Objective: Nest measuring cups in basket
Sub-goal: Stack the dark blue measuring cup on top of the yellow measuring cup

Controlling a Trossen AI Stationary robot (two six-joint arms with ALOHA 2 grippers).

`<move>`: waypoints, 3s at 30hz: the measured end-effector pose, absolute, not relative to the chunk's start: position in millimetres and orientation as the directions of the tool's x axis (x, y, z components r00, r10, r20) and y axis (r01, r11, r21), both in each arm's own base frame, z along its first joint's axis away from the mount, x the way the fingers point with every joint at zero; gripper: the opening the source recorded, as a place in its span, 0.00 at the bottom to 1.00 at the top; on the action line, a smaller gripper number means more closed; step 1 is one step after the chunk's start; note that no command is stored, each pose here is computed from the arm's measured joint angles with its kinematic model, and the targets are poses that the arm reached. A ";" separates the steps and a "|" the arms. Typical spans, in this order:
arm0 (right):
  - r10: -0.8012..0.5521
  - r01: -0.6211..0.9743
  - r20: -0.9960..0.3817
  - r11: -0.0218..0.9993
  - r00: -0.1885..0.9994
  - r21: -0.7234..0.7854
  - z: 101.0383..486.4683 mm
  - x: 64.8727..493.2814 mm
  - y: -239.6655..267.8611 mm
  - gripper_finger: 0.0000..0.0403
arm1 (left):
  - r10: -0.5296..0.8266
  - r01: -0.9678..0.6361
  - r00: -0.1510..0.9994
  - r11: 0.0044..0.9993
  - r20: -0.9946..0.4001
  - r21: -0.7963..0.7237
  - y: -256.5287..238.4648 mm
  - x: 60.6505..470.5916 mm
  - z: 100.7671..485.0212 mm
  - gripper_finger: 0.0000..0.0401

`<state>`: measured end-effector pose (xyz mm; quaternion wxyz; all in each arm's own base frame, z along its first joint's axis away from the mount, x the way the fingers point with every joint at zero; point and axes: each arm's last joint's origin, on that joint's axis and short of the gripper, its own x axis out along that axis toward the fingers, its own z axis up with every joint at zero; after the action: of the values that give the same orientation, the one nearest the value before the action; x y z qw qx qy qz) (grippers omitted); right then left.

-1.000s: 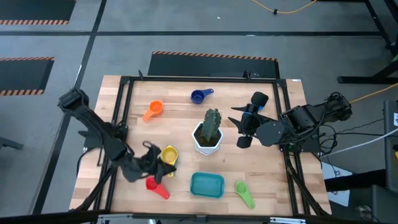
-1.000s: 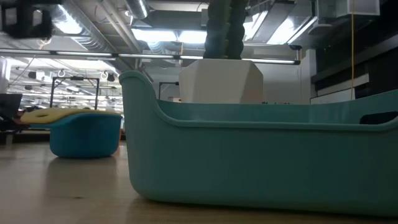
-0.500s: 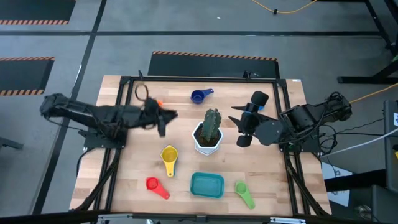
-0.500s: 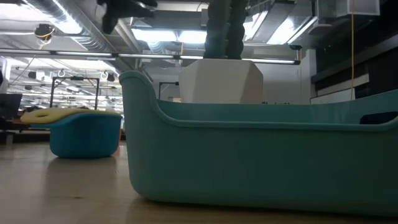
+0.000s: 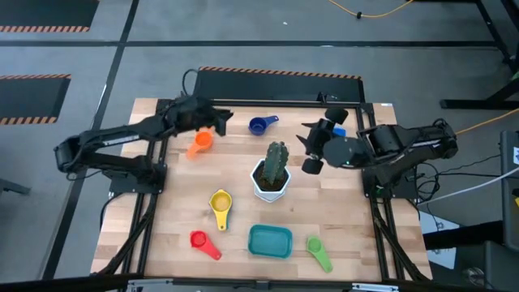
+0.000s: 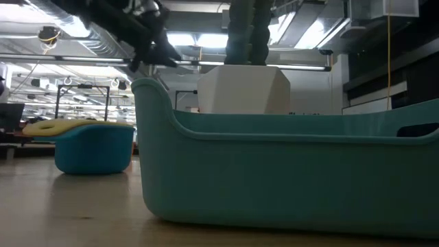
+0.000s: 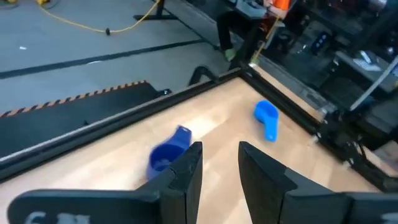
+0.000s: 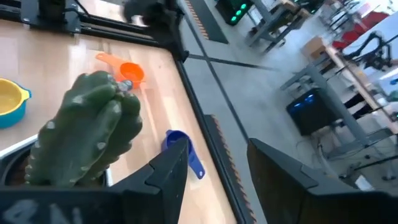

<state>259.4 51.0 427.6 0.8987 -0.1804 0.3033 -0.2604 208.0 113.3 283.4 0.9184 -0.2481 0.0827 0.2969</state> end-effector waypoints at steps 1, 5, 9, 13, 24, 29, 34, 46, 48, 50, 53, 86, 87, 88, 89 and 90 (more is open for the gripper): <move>-0.566 0.351 -0.463 0.809 0.682 -0.472 427.3 260.2 48.8 0.42 | 0.498 -0.585 0.811 0.697 -0.306 -0.414 121.0 209.5 280.9 0.24; -0.529 0.329 -0.498 0.837 0.687 -0.436 426.3 262.6 40.8 0.42 | 0.465 -0.584 0.811 0.686 -0.355 -0.435 151.8 223.5 275.2 0.24; -0.521 0.329 -0.511 0.845 0.683 -0.422 425.9 263.8 35.2 0.42 | 0.419 -0.584 0.803 0.698 -0.424 -0.415 181.1 246.6 265.0 0.24; -0.529 0.339 -0.512 0.841 0.677 -0.421 425.9 264.2 31.9 0.42 | 0.388 -0.618 0.760 0.679 -0.522 -0.396 205.5 266.5 248.2 0.24; -0.533 0.330 -0.527 0.838 0.662 -0.433 424.1 262.8 30.2 0.42 | 0.299 -0.699 0.631 0.620 -0.716 -0.357 231.9 285.6 200.7 0.24; -0.535 0.326 -0.534 0.837 0.655 -0.439 423.4 262.1 30.1 0.42 | 0.261 -0.688 0.620 0.635 -0.740 -0.351 224.6 297.0 186.0 0.24; -0.535 0.324 -0.536 0.837 0.654 -0.440 423.1 261.9 30.0 0.42 | 0.258 -0.689 0.607 0.644 -0.752 -0.334 219.3 305.2 176.6 0.24; -0.516 0.306 -0.552 0.849 0.655 -0.430 422.1 261.4 30.5 0.42 | 0.280 -0.703 0.585 0.643 -0.761 -0.304 215.9 309.4 172.1 0.24; -0.515 0.306 -0.552 0.850 0.655 -0.430 422.1 261.4 30.6 0.42 | 0.291 -0.710 0.578 0.640 -0.762 -0.294 216.2 309.2 172.1 0.24; -0.515 0.306 -0.552 0.850 0.655 -0.430 422.1 261.4 30.6 0.42 | 0.298 -0.715 0.574 0.637 -0.763 -0.288 216.4 309.0 172.1 0.24; -0.515 0.306 -0.552 0.850 0.655 -0.430 422.1 261.4 30.6 0.42 | 0.299 -0.716 0.573 0.636 -0.763 -0.288 216.7 308.8 172.1 0.24; -0.516 0.305 -0.558 0.849 0.650 -0.431 421.5 260.8 30.5 0.42 | 0.276 -0.720 0.530 0.646 -0.802 -0.253 217.0 314.3 146.8 0.02; -0.517 0.307 -0.560 0.850 0.648 -0.429 421.2 260.5 30.4 0.42 | 0.283 -0.719 0.534 0.648 -0.797 -0.251 217.0 313.8 150.0 0.03; -0.517 0.313 -0.563 0.850 0.644 -0.423 420.9 260.1 30.3 0.42 | 0.294 -0.722 0.532 0.647 -0.794 -0.244 216.8 313.0 153.2 0.03; -0.518 0.312 -0.569 0.850 0.639 -0.424 420.3 259.4 30.2 0.42 | 0.300 -0.724 0.527 0.648 -0.795 -0.235 216.5 311.2 156.8 0.03; -0.519 0.309 -0.574 0.850 0.633 -0.428 419.9 258.2 30.2 0.42 | 0.305 -0.719 0.523 0.659 -0.796 -0.220 216.2 309.0 161.2 0.02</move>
<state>258.2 30.2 419.9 0.8918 -0.1461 0.3599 -0.2320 309.0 216.2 161.2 0.8284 -0.2740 0.3782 0.3091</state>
